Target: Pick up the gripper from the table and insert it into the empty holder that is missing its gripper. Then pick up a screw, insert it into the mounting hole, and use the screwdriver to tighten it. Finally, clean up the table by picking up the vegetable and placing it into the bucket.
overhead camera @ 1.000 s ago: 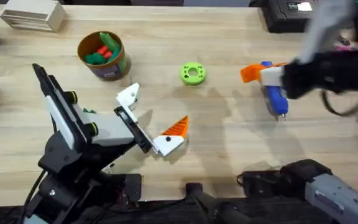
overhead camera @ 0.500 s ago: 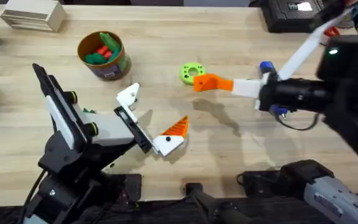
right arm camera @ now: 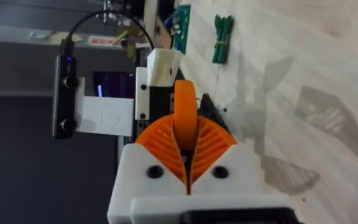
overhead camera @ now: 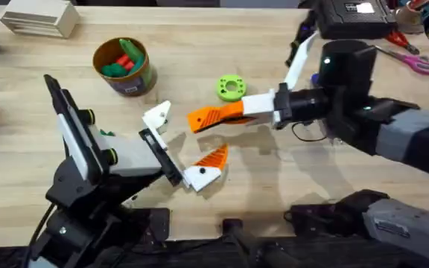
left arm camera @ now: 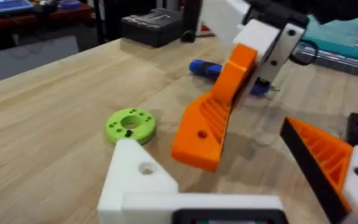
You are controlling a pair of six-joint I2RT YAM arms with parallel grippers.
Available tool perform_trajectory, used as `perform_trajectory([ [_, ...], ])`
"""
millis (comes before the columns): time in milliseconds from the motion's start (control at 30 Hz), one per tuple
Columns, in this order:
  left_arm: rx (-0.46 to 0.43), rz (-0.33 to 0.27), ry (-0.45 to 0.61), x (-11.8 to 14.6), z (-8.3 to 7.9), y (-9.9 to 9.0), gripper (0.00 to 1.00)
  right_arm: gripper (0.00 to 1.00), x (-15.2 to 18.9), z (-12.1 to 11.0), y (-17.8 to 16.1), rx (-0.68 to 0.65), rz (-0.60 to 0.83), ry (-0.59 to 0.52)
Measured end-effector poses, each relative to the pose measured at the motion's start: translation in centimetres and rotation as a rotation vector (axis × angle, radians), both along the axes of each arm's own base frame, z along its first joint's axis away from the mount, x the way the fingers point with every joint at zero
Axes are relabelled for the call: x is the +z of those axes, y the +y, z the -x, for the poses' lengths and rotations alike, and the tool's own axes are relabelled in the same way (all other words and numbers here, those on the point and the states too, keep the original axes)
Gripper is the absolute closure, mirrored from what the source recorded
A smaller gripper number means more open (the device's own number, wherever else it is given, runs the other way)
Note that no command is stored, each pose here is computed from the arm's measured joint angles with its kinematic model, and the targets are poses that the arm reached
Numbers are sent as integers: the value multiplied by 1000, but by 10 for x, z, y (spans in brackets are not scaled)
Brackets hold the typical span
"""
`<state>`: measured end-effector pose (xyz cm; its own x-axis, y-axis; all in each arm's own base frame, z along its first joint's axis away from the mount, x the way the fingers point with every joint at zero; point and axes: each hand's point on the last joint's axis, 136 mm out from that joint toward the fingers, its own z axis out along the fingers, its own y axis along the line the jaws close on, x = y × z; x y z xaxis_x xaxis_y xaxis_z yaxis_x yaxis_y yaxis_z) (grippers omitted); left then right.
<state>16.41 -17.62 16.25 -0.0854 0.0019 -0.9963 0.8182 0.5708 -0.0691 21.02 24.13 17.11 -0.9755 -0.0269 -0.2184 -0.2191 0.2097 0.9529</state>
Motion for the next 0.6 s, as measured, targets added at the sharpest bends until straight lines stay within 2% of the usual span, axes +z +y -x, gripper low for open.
perform_trajectory([
  [267,-74,4,2,0,11,-7,14,986,-5,1,9,27,-20,92],
  [600,-96,7,5,0,14,-9,14,986,9,-1,18,45,-65,56],
])
